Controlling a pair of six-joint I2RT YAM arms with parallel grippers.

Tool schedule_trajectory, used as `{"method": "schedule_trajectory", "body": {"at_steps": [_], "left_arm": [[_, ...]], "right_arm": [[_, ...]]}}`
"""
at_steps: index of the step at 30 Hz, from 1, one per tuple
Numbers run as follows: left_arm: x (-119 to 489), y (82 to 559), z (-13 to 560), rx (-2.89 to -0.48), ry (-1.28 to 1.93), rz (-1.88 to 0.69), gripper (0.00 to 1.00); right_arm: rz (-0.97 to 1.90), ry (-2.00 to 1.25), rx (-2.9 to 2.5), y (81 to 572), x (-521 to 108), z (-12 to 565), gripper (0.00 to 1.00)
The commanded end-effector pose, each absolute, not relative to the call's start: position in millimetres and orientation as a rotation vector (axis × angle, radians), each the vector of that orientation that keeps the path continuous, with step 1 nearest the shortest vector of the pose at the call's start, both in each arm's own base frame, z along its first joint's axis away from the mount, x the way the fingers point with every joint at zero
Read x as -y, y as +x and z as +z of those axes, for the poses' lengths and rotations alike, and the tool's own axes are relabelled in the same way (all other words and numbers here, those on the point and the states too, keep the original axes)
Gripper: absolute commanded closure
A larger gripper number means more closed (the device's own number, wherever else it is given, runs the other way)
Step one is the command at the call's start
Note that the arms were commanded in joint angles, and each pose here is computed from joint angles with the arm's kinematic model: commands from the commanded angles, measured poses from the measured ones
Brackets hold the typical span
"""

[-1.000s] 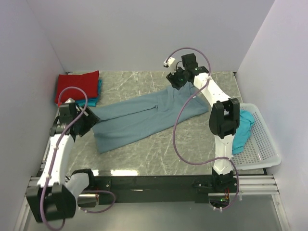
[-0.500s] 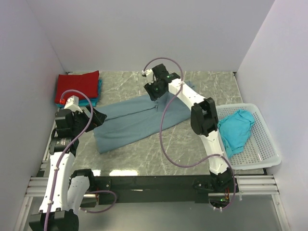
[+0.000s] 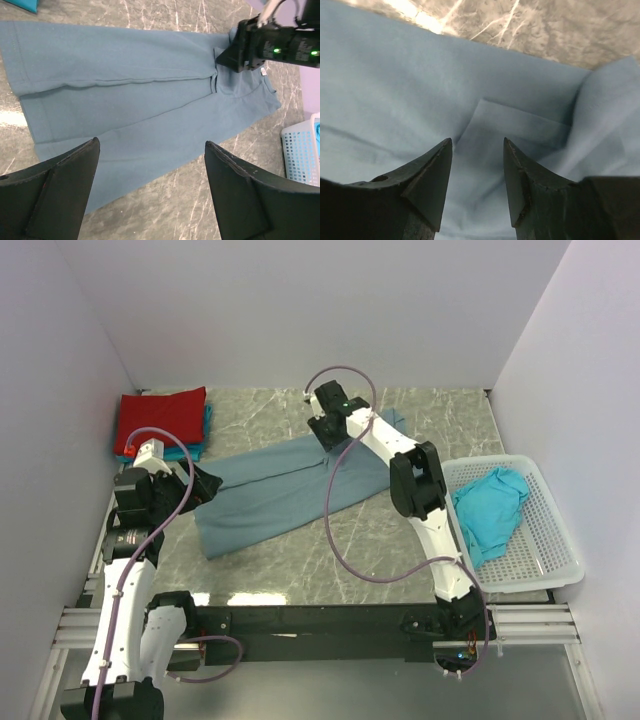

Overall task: Fold and stack the t-shirts
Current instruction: Fold the tshirt

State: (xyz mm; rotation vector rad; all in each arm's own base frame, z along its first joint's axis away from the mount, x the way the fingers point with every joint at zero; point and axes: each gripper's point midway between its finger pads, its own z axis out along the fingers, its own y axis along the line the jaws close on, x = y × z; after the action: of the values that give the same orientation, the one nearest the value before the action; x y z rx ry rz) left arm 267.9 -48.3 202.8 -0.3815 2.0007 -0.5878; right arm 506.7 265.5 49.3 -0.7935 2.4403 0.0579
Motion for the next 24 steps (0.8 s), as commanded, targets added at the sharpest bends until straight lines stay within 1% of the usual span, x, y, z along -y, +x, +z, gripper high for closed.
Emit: {"method": "schedule_trajectory", "body": {"at_steps": [1, 5, 9, 12, 15, 17, 20, 23, 24], "left_arm": [[50.7, 271.1, 209.4, -1.967, -0.336, -0.593, 0.1], [51.1, 271.5, 210.0, -1.966, -0.334, -0.594, 0.1], [50.4, 271.9, 209.2, -1.968, -0.337, -0.592, 0.1], [50.8, 271.9, 209.8, -1.966, -0.335, -0.593, 0.1], [51.0, 272.0, 208.5, -1.972, -0.336, -0.594, 0.1], [51.2, 272.2, 208.8, -1.97, -0.335, -0.596, 0.1], [50.8, 272.2, 208.1, -1.973, -0.337, -0.595, 0.1], [51.0, 272.0, 207.8, -1.974, -0.338, -0.595, 0.1], [50.8, 272.1, 207.7, -1.974, -0.339, -0.593, 0.1]], "right_arm": [[0.042, -0.746, -2.403, 520.1, -271.8, 57.3, 0.48], [0.036, -0.741, -2.402, 523.4, -272.6, 54.9, 0.49], [0.019, -0.741, -2.413, 524.2, -270.9, 48.0, 0.55], [0.022, -0.747, -2.415, 523.0, -271.8, 47.2, 0.57], [0.029, -0.753, -2.401, 523.1, -274.3, 53.1, 0.68], [0.031, -0.762, -2.392, 523.1, -276.4, 56.0, 0.72], [0.041, -0.775, -2.386, 521.1, -280.5, 58.8, 0.74], [0.044, -0.779, -2.376, 521.1, -283.6, 61.5, 0.78], [0.044, -0.78, -2.378, 520.8, -283.4, 61.4, 0.83]]}}
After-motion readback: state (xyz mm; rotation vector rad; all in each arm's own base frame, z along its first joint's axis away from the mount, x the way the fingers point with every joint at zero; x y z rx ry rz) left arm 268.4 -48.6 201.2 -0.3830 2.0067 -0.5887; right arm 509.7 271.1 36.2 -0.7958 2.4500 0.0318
